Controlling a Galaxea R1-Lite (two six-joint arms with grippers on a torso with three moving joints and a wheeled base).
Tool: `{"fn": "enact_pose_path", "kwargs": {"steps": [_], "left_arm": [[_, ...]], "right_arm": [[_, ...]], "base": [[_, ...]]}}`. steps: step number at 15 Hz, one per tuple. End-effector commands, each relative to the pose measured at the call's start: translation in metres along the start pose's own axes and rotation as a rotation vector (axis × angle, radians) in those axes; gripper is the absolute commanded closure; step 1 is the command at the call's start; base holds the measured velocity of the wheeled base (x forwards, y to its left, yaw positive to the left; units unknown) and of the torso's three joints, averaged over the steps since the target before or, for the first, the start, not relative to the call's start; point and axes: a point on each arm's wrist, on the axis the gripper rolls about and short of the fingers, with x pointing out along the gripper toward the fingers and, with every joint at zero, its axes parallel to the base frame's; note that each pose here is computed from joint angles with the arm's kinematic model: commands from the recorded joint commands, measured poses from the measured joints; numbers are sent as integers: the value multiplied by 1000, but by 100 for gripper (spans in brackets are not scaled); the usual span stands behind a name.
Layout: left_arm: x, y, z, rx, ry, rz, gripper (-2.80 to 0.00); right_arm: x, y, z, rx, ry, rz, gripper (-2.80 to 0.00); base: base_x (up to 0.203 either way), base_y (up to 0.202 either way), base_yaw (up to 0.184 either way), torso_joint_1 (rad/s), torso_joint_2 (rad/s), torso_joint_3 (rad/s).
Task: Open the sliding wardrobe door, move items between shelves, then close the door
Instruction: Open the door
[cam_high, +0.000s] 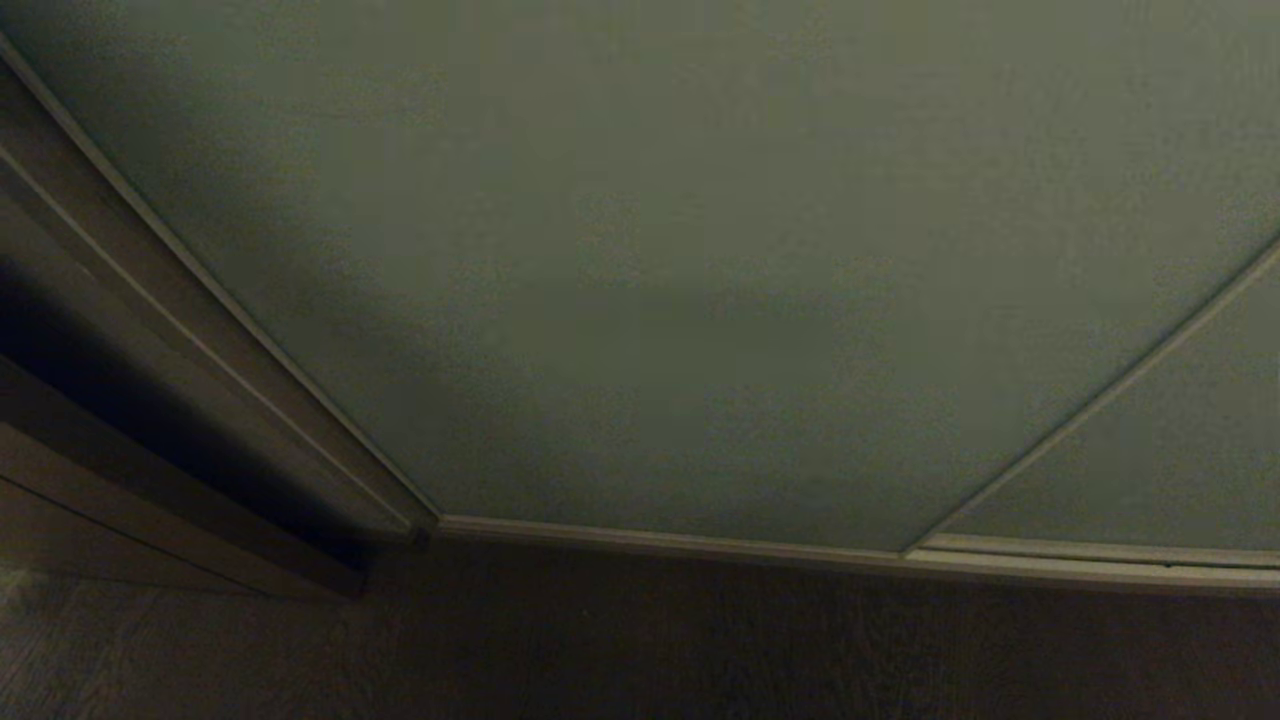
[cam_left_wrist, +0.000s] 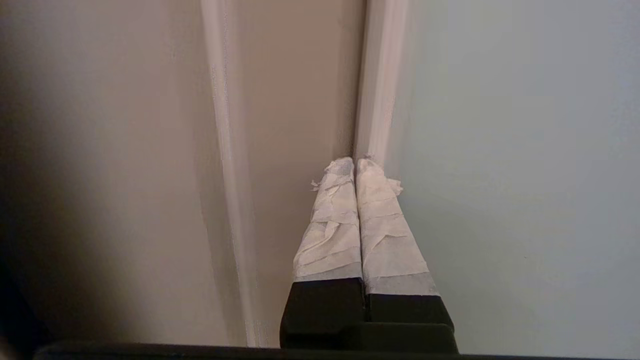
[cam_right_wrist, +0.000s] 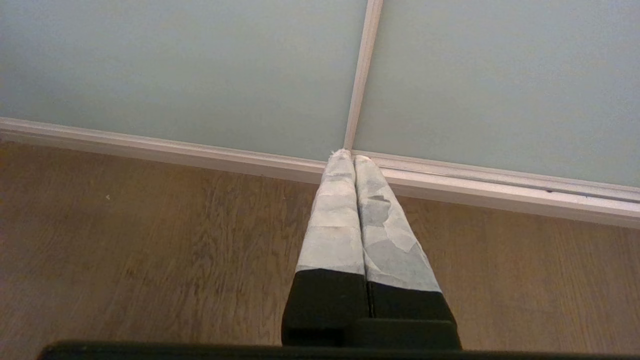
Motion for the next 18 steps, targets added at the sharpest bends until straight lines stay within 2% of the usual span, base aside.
{"fn": "enact_pose_path", "kwargs": {"steps": [1,8,12,18], "left_arm": [[0,-2,-1,-6,2,-8,0],[-4,-13,2,-39,7,-74,0],[-25,-26,16,-72,13,-168,0],[-69,-20,49,-82,23,-181,0]], "right_arm": [[0,0,-1,0,-2,1,0],[0,0,0,0,-1,1,0],[0,0,-1,0,-2,1,0],[0,0,0,0,-1,-1,0]], "base": [[0,0,0,0,0,0],[0,0,0,0,0,0],[0,0,0,0,0,0],[0,0,0,0,0,0]]}}
